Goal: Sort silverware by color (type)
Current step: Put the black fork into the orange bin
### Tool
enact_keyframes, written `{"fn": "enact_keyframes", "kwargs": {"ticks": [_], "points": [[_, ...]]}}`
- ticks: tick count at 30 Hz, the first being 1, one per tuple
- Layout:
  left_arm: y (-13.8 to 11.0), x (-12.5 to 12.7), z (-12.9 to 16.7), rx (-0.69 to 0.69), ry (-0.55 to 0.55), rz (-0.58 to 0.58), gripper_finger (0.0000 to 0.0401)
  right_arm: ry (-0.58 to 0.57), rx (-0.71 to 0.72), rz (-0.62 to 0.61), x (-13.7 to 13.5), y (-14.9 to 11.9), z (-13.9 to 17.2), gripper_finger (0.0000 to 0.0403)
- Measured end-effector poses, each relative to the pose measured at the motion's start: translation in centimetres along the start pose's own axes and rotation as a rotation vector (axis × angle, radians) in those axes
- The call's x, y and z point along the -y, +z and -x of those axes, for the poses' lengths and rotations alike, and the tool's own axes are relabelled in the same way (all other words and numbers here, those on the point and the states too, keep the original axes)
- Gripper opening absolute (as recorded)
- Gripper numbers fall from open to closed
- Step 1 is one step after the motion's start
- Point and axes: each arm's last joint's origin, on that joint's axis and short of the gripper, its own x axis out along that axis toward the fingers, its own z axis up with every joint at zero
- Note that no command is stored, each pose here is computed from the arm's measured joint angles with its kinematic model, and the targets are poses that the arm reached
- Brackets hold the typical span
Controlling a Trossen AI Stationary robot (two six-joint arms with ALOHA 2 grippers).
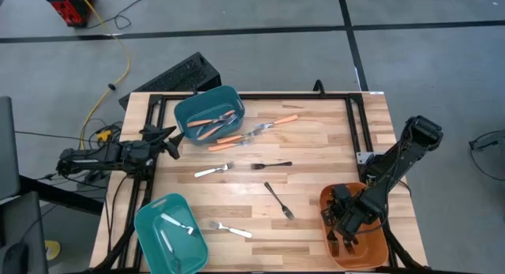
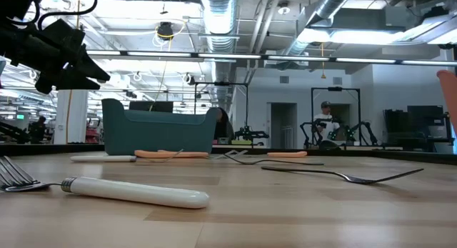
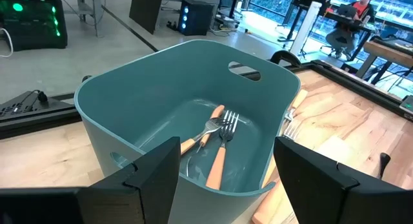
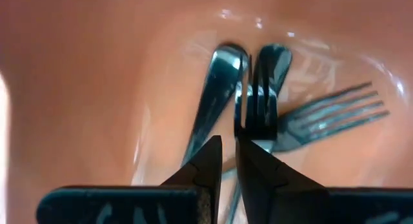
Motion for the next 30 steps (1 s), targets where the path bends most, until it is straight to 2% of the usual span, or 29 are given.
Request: {"fn": "enact_keyframes", "kwargs": {"ticks": [8, 13, 30], "points": [[0.0, 0.0, 0.0, 0.0, -0.001, 0.0, 0.0235, 0.048, -0.046, -0.001, -1.3, -0.6, 1.6, 0.0072], [0.0, 0.0, 0.0, 0.0, -0.001, 0.0, 0.0235, 0.08, -0.061, 0.041, -2.1, -0.9, 2.8, 0.0072], [0.0, 0.0, 0.0, 0.0, -0.001, 0.002, 0.0235, -0.072, 0.022, 0.062, -2.5, -0.2, 9.2, 0.0072]]}}
